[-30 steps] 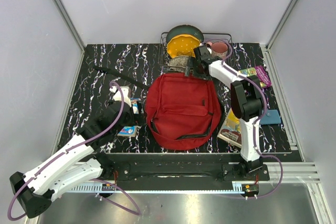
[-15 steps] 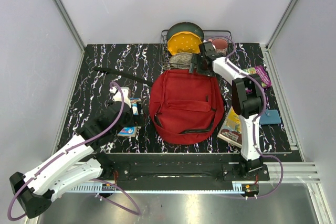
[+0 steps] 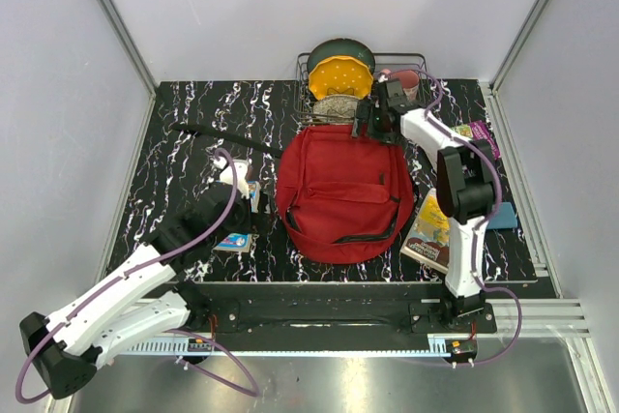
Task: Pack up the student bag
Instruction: Move the student bag to the center of the board, then adjust the student bag at the center of the board.
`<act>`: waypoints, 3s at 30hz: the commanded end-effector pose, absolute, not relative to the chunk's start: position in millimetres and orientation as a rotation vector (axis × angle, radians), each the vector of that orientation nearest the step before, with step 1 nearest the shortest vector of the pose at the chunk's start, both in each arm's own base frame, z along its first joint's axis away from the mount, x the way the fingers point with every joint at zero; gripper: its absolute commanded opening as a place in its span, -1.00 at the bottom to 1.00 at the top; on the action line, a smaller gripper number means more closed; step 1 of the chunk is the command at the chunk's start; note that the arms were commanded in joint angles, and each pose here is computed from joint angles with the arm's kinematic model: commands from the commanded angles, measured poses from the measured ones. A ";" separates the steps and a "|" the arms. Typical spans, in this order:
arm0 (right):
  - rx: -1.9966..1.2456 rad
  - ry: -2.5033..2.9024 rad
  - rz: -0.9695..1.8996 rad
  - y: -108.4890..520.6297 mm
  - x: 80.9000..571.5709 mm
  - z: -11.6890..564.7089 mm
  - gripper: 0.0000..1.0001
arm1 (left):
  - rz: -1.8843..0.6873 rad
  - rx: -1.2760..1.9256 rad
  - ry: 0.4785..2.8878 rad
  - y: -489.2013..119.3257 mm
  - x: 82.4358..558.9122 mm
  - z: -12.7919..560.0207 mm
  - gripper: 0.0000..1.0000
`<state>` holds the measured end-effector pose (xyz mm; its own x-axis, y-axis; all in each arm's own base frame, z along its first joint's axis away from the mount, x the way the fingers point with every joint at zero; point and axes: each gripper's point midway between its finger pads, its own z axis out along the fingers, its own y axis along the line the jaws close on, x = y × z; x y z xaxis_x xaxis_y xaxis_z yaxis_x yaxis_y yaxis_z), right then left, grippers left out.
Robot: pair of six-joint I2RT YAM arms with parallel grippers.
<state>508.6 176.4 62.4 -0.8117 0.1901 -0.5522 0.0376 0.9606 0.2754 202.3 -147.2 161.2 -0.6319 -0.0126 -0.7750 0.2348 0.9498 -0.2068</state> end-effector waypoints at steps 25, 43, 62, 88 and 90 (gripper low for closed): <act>0.734 2.179 0.182 45.5 253.0 185.4 0.99 | -0.837 1.272 2.008 -385.7 188.3 170.4 0.94; 0.808 2.298 0.421 71.8 200.4 138.8 0.99 | -0.846 1.327 2.085 -399.8 182.2 130.6 -0.34; 0.871 2.417 0.835 132.3 194.0 96.2 0.96 | -0.772 1.021 2.009 -373.9 218.4 215.1 -1.00; 0.896 2.368 0.924 136.2 185.0 93.8 0.96 | -1.017 1.211 2.154 -396.0 193.2 170.5 -0.81; 0.901 2.379 0.902 134.3 183.8 90.6 0.96 | -1.027 1.221 2.169 -397.6 192.0 164.8 -0.73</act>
